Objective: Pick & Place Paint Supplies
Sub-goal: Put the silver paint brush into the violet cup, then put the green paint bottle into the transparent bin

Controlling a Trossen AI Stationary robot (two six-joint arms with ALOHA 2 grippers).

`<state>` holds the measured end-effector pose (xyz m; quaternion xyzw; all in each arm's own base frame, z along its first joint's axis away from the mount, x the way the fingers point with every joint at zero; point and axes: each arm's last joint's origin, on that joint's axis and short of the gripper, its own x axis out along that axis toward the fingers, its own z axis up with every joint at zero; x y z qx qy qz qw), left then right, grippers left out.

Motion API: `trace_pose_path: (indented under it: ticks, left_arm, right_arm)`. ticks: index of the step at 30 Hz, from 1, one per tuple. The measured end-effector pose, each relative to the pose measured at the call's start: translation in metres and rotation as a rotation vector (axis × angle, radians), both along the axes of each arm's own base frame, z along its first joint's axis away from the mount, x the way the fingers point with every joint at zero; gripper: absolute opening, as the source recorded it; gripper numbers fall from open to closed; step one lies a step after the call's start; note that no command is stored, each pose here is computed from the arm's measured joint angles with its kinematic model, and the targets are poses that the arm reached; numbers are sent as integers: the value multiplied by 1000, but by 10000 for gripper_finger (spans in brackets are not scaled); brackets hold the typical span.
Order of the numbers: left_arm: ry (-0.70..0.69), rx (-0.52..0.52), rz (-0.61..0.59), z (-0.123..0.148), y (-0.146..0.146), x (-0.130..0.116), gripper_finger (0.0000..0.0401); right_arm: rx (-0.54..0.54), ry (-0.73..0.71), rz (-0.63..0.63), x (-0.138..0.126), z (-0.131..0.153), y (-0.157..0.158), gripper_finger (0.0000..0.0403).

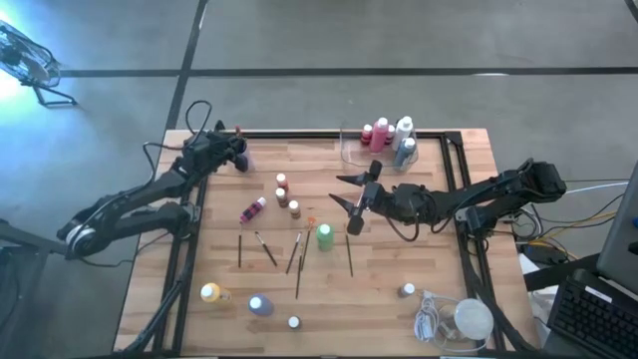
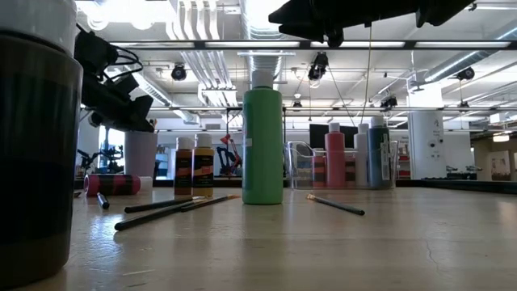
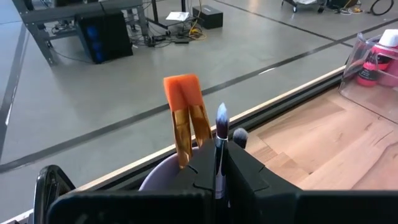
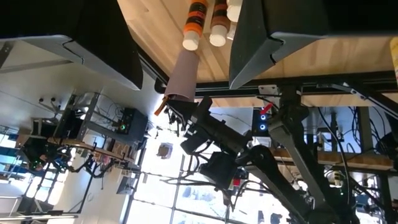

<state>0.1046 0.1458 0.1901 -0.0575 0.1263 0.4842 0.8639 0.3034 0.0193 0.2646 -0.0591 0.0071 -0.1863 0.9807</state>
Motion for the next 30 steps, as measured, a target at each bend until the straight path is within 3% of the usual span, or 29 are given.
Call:
trace_pose_path:
  ticks: [6, 14, 21, 30]
  left_arm:
    - [7, -16, 2, -2, 1, 0, 21]
    - [-4, -24, 6, -2, 1, 0, 103]
    - [-35, -52, 10, 13, 2, 1, 133]
    - [-178, -5, -244, 52, -9, 3, 135]
  right_arm:
    - [0, 2, 0, 0, 0, 0, 254]
    - [-1, 6, 0, 0, -1, 0, 241]
    - [-1, 6, 0, 0, -1, 0, 225]
    - [-7, 13, 0, 0, -1, 0, 240]
